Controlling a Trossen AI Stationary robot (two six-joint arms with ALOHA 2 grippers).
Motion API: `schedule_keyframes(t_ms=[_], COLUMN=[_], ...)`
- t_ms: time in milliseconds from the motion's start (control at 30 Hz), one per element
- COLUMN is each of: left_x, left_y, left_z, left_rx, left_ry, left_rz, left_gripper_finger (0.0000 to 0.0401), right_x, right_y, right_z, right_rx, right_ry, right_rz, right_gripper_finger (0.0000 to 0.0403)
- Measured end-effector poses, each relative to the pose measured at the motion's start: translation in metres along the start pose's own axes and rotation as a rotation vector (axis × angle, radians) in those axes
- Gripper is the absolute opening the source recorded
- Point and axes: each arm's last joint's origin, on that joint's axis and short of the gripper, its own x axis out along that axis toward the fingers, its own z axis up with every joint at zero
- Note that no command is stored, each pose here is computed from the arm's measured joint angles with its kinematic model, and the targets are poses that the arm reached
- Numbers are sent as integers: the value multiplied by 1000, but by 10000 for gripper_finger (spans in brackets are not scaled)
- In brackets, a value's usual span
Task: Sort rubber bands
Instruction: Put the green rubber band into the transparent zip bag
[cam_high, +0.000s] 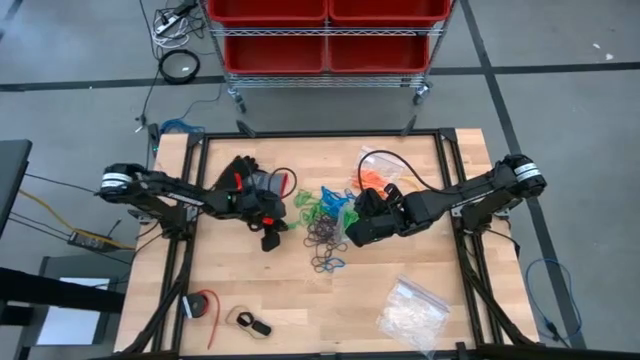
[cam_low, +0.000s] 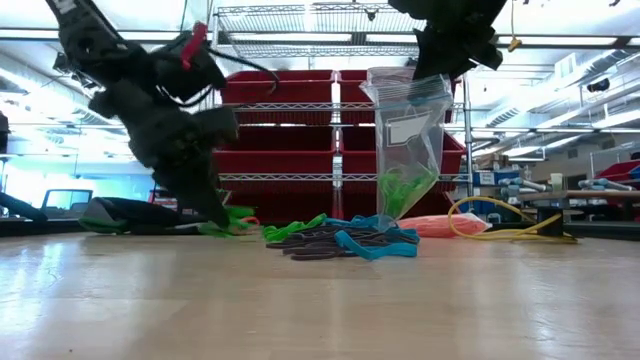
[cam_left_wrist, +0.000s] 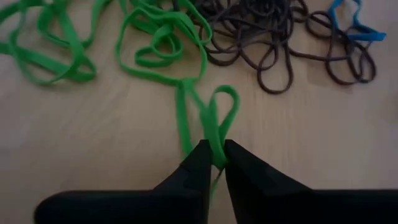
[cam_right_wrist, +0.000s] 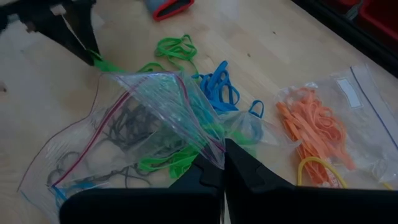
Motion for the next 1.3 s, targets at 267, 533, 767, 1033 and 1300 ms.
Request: schedule_keyframes(t_ms=[267,533,767,1033,1300], left_x=[6,6,7,7,7], left_y=[0,-1,0,-7,-10], left_z=[1,3,-3,5,7], left_rx=[-2,14,12,31,7], left_ry=[-22,-48,6,-82,-101], left_rz=[-6,-13,28,0,-24], left_gripper_finger=[109,113,10,79,139], right_x=[0,0,0,0,0], right_y=[0,0,0,0,0], right_z=[0,0,0,0,0], right_rx=[0,-2,-2,-2,-3], right_ry=[-1,1,0,0,0], right_rz=[1,0,1,1,2], right_gripper_finger=[0,0,0,0,0])
